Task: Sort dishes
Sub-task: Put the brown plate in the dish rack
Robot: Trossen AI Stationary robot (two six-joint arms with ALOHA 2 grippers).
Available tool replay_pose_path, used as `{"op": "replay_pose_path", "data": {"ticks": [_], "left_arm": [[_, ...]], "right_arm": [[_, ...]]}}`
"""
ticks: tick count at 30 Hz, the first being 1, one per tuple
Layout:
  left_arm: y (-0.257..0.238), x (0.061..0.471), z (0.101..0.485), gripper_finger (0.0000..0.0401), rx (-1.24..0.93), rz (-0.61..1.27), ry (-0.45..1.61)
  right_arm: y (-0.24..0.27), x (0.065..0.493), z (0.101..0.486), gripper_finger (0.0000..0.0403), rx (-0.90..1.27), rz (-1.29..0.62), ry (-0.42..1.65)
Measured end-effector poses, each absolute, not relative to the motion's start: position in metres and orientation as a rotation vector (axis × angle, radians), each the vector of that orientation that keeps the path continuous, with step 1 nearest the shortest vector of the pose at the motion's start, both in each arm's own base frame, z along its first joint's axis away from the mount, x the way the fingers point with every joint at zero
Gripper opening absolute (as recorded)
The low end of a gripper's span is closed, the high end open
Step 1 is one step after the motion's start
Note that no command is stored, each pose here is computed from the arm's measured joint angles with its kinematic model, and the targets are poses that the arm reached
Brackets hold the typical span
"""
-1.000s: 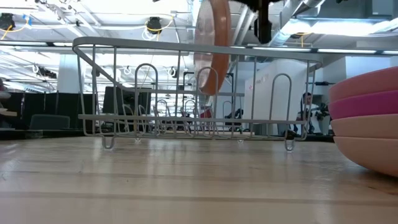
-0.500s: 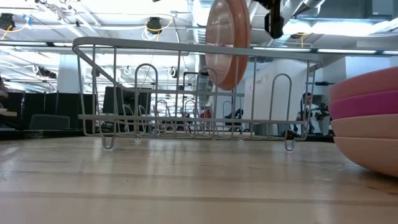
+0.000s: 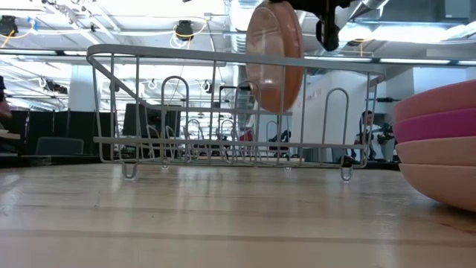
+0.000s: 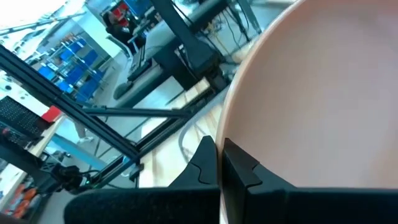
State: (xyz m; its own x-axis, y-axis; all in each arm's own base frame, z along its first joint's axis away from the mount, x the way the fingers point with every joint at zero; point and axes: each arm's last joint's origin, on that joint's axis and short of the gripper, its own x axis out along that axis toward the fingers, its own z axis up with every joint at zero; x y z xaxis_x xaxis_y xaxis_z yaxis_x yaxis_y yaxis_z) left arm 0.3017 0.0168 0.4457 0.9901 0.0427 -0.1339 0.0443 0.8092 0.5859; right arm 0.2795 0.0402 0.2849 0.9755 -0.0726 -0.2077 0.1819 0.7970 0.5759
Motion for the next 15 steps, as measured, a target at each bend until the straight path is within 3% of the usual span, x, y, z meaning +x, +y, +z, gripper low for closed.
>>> {"op": "replay_pose_path", "data": {"ticks": [9, 15], "left_arm": [[0.046, 0.292, 0.419, 0.0160, 0.529, -0.025, 0.431], [0.059, 0.291, 0.410, 0.0160, 0.360, 0.021, 0.506]], "right_arm": [[0.037, 0.280, 0.287, 0.0000, 0.562, -0.120, 0.165], [0.037, 0.281, 0.292, 0.0000, 0.511, -0.099, 0.123]]}}
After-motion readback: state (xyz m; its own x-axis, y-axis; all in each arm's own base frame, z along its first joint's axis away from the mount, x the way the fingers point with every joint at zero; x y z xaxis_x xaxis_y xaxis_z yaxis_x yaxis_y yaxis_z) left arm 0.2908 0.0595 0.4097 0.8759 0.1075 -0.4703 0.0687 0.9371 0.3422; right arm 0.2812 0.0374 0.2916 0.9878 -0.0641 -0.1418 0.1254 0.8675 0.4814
